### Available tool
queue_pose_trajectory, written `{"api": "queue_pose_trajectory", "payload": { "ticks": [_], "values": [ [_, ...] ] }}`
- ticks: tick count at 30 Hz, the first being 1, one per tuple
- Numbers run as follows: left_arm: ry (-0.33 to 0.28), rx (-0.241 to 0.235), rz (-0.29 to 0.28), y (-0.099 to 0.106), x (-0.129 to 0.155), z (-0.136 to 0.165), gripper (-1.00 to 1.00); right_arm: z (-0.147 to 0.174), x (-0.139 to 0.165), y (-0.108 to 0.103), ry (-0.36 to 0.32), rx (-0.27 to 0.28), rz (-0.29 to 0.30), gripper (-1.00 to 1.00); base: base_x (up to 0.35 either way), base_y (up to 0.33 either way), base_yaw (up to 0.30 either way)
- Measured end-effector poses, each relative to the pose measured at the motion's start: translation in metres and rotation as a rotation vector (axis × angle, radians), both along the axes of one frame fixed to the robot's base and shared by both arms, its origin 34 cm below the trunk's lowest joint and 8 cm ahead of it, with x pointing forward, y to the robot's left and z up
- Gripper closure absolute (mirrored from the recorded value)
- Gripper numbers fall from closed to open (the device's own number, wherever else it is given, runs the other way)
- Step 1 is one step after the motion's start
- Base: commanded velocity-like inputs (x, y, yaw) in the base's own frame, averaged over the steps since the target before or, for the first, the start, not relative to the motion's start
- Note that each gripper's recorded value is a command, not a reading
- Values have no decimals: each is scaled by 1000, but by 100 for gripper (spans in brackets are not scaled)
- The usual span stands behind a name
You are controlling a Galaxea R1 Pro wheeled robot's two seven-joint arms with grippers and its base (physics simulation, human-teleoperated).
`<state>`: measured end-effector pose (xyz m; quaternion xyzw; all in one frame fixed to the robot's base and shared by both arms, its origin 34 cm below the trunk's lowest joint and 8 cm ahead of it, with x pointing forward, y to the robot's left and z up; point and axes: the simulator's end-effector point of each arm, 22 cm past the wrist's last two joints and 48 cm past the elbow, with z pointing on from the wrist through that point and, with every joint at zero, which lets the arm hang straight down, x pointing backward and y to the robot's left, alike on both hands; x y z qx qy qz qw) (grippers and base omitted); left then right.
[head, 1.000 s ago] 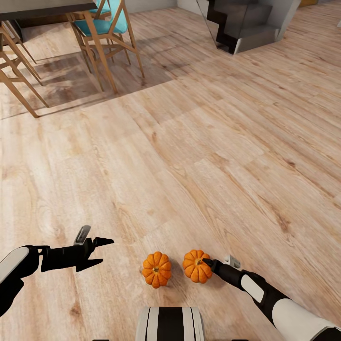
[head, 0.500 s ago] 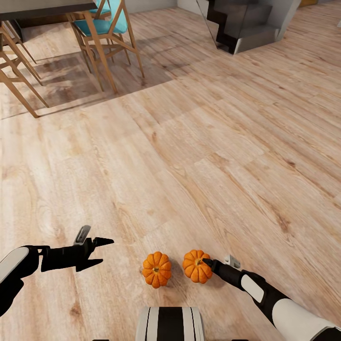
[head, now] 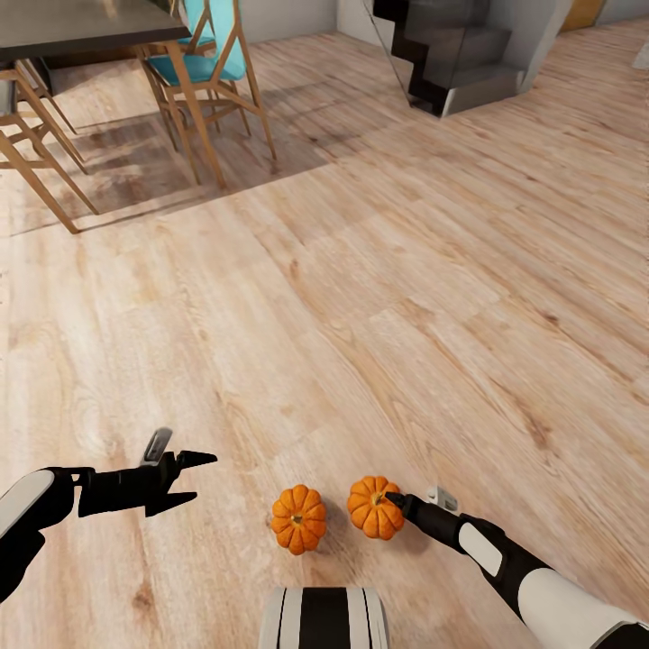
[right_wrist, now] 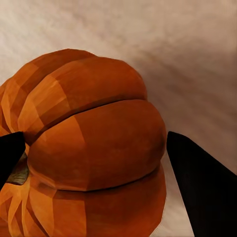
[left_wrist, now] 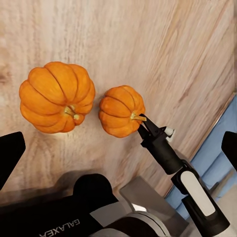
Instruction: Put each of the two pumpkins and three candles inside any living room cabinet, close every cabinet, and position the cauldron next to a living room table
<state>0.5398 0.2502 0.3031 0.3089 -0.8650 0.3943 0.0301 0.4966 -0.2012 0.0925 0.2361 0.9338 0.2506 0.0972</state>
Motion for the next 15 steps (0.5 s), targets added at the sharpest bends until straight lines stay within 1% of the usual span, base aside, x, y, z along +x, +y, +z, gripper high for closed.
{"api": "queue_pose_trajectory", "payload": {
  "ticks": [15],
  "values": [
    [-60, -1, -1, -1, 11, 30, -100, 28, 23, 0, -58, 2, 1, 100, 0, 0, 0]
  ]
}}
